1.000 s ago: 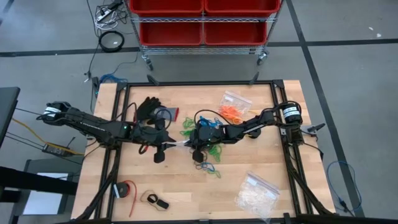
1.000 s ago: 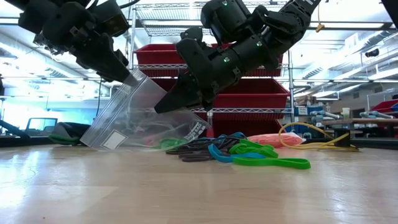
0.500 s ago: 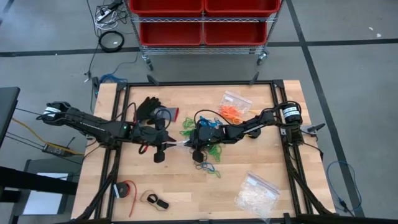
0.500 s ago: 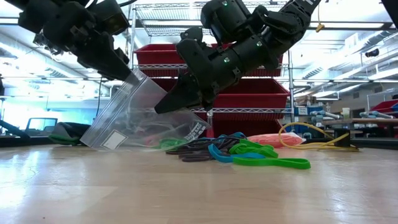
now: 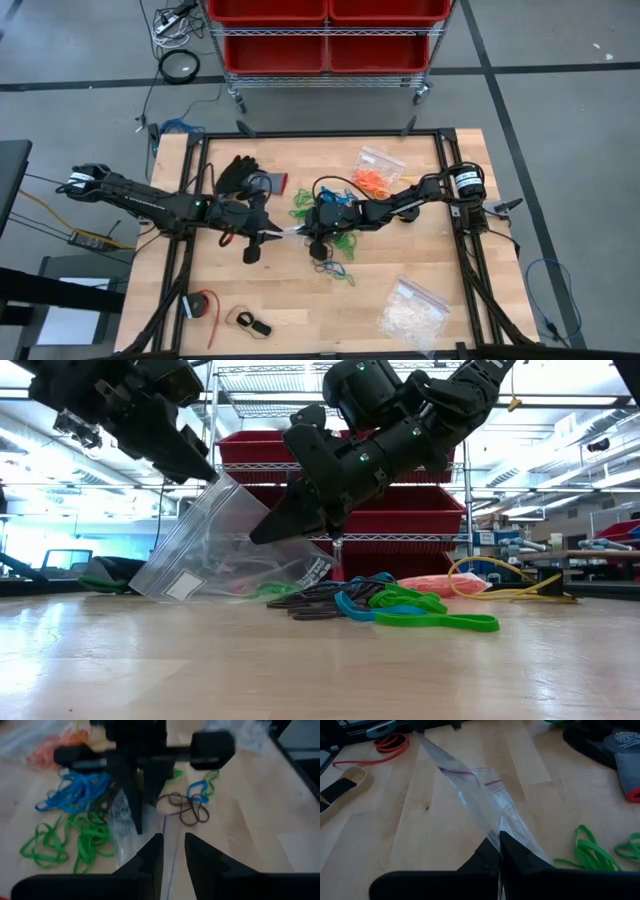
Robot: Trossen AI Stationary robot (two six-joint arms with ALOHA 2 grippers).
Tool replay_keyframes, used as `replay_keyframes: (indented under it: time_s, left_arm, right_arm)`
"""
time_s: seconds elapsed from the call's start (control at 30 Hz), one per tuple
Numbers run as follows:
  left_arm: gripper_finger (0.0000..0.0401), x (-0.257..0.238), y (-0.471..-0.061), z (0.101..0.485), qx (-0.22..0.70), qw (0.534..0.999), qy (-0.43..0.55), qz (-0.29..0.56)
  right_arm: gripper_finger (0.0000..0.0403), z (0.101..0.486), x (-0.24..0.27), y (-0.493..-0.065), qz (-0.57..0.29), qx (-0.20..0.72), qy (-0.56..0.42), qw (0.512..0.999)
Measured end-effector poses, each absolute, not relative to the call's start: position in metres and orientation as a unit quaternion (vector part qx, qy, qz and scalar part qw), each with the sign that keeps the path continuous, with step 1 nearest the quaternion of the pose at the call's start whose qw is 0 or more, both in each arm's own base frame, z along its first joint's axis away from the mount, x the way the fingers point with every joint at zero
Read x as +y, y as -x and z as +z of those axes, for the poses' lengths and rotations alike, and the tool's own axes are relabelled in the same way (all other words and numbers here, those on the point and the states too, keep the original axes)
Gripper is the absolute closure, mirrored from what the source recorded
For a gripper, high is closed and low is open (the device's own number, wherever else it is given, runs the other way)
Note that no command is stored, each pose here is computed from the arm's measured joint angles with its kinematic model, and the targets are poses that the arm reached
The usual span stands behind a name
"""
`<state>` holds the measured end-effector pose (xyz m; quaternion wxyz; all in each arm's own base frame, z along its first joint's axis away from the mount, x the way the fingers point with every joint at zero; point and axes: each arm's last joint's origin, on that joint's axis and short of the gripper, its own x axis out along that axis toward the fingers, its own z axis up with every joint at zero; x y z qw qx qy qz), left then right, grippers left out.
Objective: Sort rubber bands
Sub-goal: Open the transparent zip bag
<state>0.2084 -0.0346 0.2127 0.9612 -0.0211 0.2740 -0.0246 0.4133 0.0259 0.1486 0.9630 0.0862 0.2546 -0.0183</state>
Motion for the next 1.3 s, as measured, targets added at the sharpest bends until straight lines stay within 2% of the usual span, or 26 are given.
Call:
replay_keyframes:
  time_s: [0.27, 0.53, 1.3]
  left_arm:
    - [0.0313, -0.034, -0.205, 0.225, 0.232, 0.972, 0.020, -0.029]
    - [0.0313, -0.032, -0.209, 0.216, 0.256, 0.967, 0.005, 0.011]
    - [0.0313, -0.033, -0.215, 0.207, 0.276, 0.961, 0.002, 0.019]
  right_arm:
    - [0.0403, 0.148, 0.022, -0.413, -0.016, 0.258, -0.093, 0.962]
    - [0.0403, 0.148, 0.022, -0.413, -0.015, 0.258, -0.093, 0.962]
    - [0.0403, 0.148, 0.022, -0.413, -0.014, 0.259, -0.089, 0.962]
